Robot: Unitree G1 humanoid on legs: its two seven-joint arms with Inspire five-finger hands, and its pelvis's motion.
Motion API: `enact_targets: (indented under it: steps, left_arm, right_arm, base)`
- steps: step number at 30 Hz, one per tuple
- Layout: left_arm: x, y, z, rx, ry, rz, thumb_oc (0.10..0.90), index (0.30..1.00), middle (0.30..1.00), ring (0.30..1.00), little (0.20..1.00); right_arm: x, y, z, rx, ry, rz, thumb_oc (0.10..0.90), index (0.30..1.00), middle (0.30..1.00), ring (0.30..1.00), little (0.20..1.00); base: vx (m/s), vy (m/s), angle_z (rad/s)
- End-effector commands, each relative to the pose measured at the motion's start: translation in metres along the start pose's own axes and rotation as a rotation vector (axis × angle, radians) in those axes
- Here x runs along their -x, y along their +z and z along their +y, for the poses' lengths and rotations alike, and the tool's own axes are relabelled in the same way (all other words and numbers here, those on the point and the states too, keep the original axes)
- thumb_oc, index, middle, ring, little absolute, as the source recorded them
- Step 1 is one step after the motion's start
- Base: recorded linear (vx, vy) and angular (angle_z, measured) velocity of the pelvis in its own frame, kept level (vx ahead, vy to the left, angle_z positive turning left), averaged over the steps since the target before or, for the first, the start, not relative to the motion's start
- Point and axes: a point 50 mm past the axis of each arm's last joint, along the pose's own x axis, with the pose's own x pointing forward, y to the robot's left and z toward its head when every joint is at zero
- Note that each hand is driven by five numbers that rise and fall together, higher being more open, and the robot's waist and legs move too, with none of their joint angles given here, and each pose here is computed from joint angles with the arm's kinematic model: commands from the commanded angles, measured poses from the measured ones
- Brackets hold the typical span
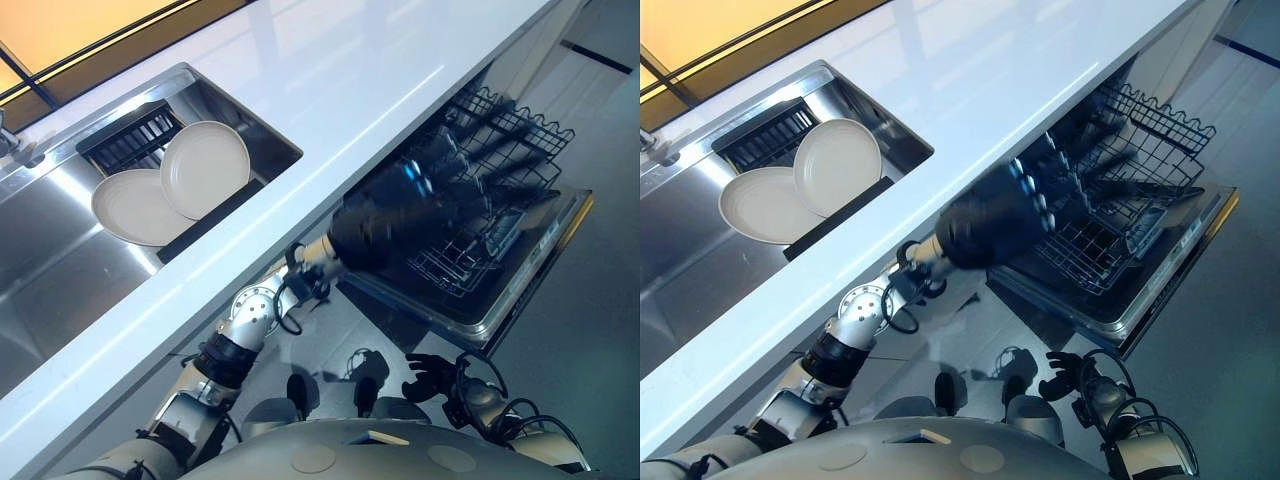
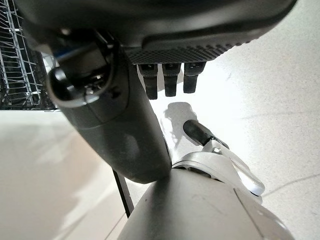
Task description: Pick up plates and place into dishwasher.
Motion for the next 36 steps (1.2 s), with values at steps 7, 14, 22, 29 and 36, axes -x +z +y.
enact_targets:
  steps: [7, 14, 22, 29, 36]
  left_arm:
    - [0.037, 0.126, -0.034, -0.893, 0.360, -0.575, 0.800, 0.900, 0.900, 0.900, 0.900]
    - [0.056, 0.170, -0.062, -1.305, 0.549, -0.603, 0.800, 0.900, 0.900, 0.900, 0.900]
    - [0.052, 0.214, -0.104, -1.873, 0.653, -0.684, 0.800, 0.900, 0.900, 0.900, 0.900]
    - [0.051, 0.254, -0.110, -2.256, 0.848, -0.420, 0.800, 0.900, 0.900, 0.900, 0.900]
    - [0.071, 0.284, -0.107, -2.394, 1.016, -0.138, 0.800, 0.900, 0.900, 0.900, 0.900]
  right_arm:
    - [0.006, -0.032, 0.022, -0.019, 0.025, 0.069, 0.800, 0.900, 0.900, 0.900, 0.900]
    - [0.007, -0.032, 0.019, -0.012, 0.015, 0.039, 0.800, 0.900, 0.900, 0.900, 0.900]
    - [0.007, -0.029, 0.015, 0.005, 0.012, 0.029, 0.800, 0.900, 0.900, 0.900, 0.900]
    - [0.008, -0.029, 0.005, 0.031, -0.005, 0.049, 0.800, 0.900, 0.900, 0.900, 0.900]
    - [0.009, -0.026, 0.000, 0.043, -0.023, 0.031, 0.800, 0.900, 0.900, 0.900, 0.900]
  base:
    - [0.07, 0.059, 0.04]
    - [0.07, 0.086, 0.07]
    - [0.08, 0.093, -0.04]
    - [0.04, 0.085, -0.03]
    - [0.04, 0.060, -0.09]
